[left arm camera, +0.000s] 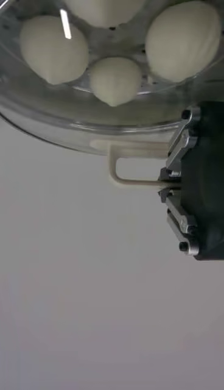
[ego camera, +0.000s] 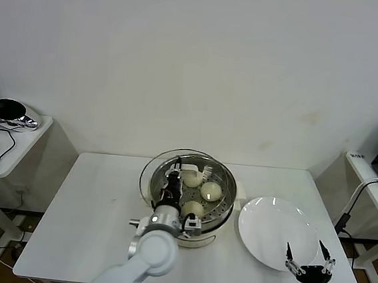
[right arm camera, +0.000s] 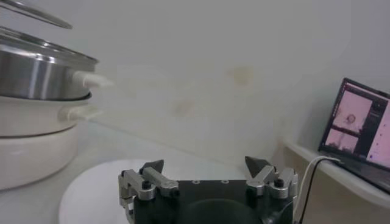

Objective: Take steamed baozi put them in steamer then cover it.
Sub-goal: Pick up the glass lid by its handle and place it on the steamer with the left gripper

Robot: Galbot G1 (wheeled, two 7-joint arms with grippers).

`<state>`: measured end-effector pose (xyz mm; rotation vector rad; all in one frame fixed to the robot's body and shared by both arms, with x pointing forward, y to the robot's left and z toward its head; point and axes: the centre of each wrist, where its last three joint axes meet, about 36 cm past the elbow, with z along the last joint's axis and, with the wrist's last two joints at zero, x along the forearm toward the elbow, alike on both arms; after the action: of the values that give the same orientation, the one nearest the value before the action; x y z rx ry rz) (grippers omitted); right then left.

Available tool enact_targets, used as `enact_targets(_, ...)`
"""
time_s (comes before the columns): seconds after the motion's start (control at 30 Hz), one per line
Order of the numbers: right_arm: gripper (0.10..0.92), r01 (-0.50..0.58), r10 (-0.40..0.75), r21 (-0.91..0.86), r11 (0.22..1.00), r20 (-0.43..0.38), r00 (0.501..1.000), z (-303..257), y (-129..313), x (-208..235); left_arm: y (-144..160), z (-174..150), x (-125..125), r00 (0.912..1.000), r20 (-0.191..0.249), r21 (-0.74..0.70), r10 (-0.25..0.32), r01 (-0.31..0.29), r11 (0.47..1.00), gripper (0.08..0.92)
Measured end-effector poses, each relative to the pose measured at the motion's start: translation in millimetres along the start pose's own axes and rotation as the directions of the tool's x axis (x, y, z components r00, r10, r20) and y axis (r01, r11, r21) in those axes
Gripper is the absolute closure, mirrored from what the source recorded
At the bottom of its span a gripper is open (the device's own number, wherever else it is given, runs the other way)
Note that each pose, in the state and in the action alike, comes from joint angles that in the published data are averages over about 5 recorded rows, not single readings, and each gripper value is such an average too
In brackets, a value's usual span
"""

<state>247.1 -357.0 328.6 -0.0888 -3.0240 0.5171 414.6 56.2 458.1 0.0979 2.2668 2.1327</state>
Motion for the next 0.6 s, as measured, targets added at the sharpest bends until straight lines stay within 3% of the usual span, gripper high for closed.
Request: enact_targets(0.6, 0.200, 0.009, -0.009, 0.006, 1.000, -0.004, 1.000, 4.9, -0.4, -1.5, -22.8, -29.9, -20.8, 0.9991, -0.019, -0.024, 0.039, -0.040, 0.999, 0.853)
